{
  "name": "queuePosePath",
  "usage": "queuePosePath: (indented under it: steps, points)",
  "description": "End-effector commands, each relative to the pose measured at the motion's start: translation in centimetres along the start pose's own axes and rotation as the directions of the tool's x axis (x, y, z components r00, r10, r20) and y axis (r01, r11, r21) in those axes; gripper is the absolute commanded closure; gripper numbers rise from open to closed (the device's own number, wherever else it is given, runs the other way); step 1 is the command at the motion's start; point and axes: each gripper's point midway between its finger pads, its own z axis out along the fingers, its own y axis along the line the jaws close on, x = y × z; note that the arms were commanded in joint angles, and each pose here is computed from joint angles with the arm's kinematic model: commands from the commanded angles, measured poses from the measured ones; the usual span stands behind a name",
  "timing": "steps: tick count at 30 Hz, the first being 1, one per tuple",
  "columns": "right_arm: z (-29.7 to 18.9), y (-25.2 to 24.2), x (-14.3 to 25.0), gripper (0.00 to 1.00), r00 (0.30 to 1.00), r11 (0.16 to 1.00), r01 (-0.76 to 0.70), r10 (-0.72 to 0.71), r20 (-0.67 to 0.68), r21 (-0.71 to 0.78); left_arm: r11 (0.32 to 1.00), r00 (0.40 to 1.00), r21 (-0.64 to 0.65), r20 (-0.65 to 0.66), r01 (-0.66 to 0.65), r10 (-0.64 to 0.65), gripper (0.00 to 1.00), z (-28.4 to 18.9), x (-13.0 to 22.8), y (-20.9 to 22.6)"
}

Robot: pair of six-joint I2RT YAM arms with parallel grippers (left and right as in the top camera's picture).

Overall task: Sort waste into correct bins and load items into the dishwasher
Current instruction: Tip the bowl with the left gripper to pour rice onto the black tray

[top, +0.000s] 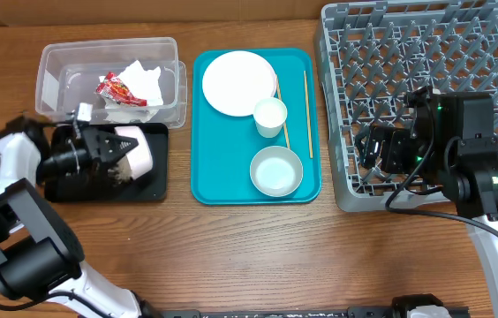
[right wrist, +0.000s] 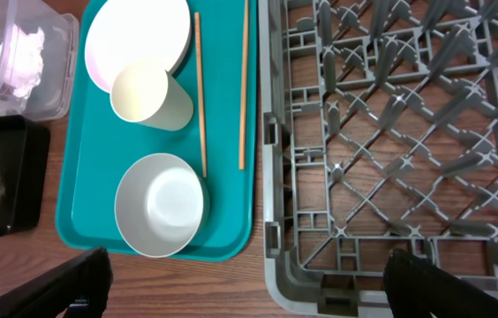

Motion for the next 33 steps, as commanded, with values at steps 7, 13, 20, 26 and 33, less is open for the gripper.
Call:
queuePosePath:
  steps: [7,13,20,26,33]
  points:
    - [-0.6,0.3,-1.0,0.0,0.999,1.0,0.006,-0.006,0.033,-0.007,0.947,0.979,0.32,0.193,-0.001,-0.064,0.96,-3.6,-1.9,-3.9]
    - [-0.6,0.3,-1.0,0.0,0.999,1.0,0.006,-0.006,0.033,-0.007,0.926,0.964,0.362,0.19,0.105,-0.184,0.96,-4.8,-2.3,-3.8]
    - [-0.6,0.3,-1.0,0.0,0.999,1.0,0.006,-0.006,0.033,-0.007,0.867,0.905,0.357,0.114,0.347,-0.409,0.96,-5.1,-2.2,-2.8]
    - [-0.6,0.3,-1.0,0.0,0.999,1.0,0.006,-0.006,0.033,-0.008,0.872,0.902,0.335,0.12,0.357,-0.415,0.96,-5.1,-2.8,-2.1]
    - [-0.6,0.3,-0.9,0.0,1.0,1.0,0.006,-0.005,0.03,-0.007,0.889,0.891,0.236,0.144,0.391,-0.43,0.96,-4.7,-3.2,-0.2]
